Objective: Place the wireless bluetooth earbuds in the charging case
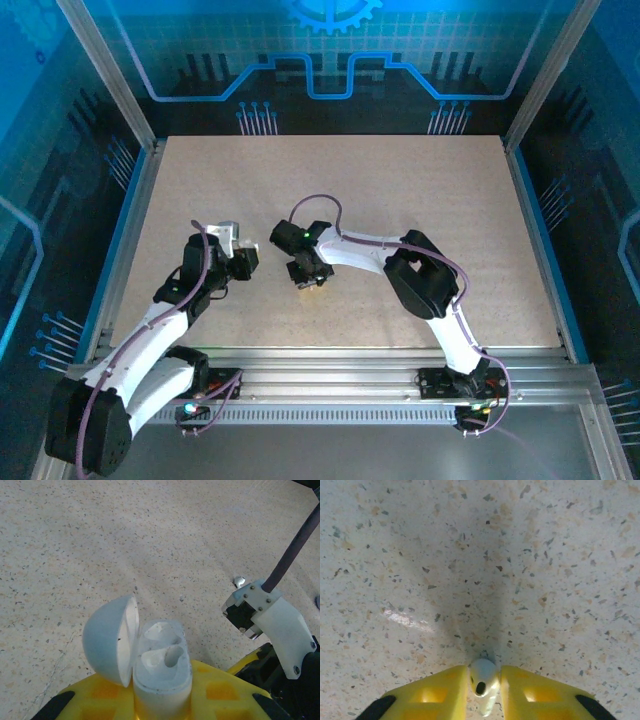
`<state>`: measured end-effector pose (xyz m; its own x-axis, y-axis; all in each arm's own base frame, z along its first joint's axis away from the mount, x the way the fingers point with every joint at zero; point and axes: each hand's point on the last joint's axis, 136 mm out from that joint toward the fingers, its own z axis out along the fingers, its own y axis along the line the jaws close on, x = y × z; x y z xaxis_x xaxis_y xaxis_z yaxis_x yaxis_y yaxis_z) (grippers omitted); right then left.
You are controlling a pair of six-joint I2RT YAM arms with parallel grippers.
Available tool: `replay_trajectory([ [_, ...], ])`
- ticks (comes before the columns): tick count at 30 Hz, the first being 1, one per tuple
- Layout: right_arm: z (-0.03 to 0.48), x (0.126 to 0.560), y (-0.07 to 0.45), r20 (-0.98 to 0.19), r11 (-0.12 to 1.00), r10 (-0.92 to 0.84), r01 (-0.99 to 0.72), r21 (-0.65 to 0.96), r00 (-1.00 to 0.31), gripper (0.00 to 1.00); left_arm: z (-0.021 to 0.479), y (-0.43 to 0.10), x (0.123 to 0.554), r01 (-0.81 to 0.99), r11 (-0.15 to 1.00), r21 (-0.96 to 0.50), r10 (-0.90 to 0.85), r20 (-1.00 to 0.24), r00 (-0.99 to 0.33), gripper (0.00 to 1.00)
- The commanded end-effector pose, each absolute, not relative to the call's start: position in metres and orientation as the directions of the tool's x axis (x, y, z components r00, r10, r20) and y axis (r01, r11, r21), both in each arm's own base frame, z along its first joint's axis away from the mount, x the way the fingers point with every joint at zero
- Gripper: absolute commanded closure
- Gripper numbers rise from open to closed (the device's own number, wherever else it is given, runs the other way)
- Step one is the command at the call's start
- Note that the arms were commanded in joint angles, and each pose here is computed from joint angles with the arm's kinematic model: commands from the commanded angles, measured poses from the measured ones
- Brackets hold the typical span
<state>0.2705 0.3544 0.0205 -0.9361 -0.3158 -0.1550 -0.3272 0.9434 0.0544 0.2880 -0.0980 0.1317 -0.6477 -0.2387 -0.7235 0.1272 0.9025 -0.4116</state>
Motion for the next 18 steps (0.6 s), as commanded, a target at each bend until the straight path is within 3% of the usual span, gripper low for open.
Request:
replay_trajectory([
  [1,0.014,0.263,0.355,-0.112,0.94,-0.332,-0.339,0.049,-0.937,0.79,0.143,-0.095,0.292,0.141,0.912,-0.386,-0.223,-0.753,-0.62,0.8],
  [8,0.014,0.266,0.355,-0.119,0.94,-0.33,-0.338,0.051,-0.936,0.88,0.143,-0.096,0.292,0.146,0.91,-0.389,-0.222,-0.753,-0.62,0.79],
  [18,0.036,0.273,0.346,-0.197,0.948,-0.29,-0.309,0.073,-0.936,0.91,0.137,-0.105,0.293,0.17,0.894,-0.415,-0.22,-0.736,-0.64,0.8],
])
